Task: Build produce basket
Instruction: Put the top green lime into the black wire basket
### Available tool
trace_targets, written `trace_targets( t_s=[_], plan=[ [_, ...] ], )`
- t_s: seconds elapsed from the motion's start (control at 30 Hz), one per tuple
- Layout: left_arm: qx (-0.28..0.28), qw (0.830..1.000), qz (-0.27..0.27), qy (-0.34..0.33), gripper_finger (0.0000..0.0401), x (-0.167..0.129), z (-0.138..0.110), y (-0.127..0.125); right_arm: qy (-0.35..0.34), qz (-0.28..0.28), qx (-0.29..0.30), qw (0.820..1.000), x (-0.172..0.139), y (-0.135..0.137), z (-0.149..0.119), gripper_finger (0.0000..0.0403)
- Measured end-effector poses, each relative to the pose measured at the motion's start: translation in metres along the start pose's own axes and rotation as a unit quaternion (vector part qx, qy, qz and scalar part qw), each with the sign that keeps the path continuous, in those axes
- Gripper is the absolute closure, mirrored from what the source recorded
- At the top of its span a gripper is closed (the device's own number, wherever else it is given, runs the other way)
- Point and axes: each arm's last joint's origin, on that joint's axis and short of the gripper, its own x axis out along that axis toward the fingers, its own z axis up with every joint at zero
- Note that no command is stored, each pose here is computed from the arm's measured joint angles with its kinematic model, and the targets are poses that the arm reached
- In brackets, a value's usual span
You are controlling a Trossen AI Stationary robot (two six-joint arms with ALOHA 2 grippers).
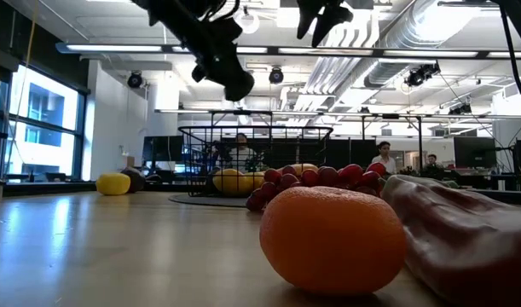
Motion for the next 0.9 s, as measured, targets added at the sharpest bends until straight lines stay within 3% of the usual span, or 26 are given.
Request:
trace_targets(
  t_s=[0.2,0.63,0.9],
  plan=[
    [-0.049,0.999,0.02,-0.006,0.0231,0.024,-0.002,0.015,-0.006,-0.032,0.049,0.998,0.0,-0.002,0.0,0.0153],
    [-0.069,0.995,0.054,0.051,0.0231,0.088,-0.029,0.026,0.007,-0.051,0.08,0.995,0.0,-0.004,-0.004,0.0153],
    [-0.069,0.991,0.083,0.078,0.0231,0.109,-0.043,0.031,0.006,-0.051,0.092,0.994,0.0,-0.004,-0.004,0.0153]
  ],
)
